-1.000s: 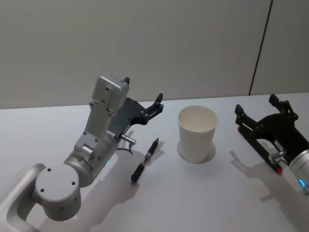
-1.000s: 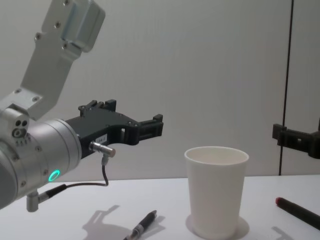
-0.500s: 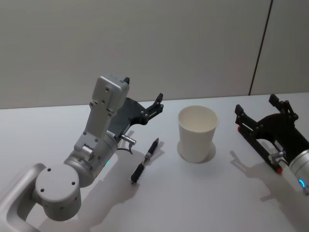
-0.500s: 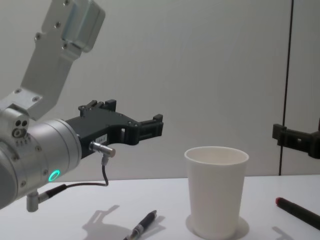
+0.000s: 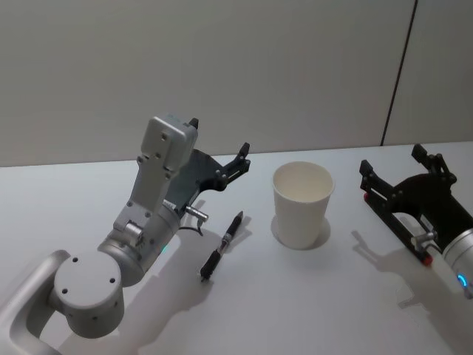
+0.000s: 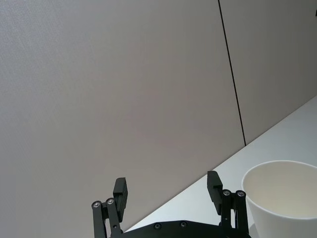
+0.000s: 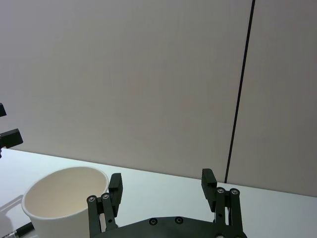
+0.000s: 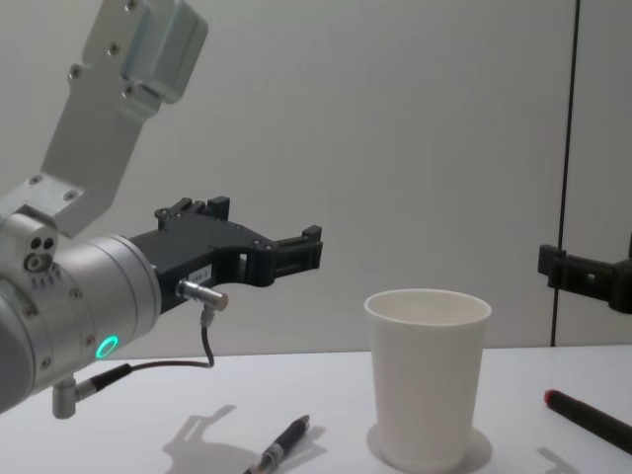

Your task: Place the pen into the pen holder.

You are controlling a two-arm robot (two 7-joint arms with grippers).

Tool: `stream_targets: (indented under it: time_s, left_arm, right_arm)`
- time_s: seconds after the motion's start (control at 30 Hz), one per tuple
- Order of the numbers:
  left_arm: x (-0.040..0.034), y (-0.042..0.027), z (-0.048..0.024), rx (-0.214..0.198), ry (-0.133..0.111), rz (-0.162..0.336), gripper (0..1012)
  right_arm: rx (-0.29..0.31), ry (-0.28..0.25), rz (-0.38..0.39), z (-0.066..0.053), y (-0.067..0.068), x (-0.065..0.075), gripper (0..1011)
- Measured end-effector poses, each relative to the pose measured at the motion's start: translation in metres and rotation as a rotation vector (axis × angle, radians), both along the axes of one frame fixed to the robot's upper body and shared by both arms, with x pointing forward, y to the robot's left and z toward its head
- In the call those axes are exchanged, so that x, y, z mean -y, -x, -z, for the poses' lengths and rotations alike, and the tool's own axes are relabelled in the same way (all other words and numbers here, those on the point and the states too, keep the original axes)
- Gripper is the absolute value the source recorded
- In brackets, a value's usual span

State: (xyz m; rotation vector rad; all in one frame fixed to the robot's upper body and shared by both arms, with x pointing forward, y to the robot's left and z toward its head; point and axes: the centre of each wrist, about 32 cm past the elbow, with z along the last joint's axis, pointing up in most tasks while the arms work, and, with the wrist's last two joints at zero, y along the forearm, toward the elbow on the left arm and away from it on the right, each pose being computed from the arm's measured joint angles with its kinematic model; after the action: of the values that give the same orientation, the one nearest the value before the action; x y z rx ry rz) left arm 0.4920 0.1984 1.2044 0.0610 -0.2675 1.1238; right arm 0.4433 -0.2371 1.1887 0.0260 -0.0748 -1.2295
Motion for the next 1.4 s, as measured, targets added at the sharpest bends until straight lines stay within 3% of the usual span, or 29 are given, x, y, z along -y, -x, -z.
stream_targets:
  time_s: [1.4]
  left_arm:
    - [0.0, 0.0, 0.0, 0.0, 0.0, 0.0, 1001]
  right_arm:
    - [0.0, 0.0, 0.0, 0.0, 0.0, 0.0, 1001]
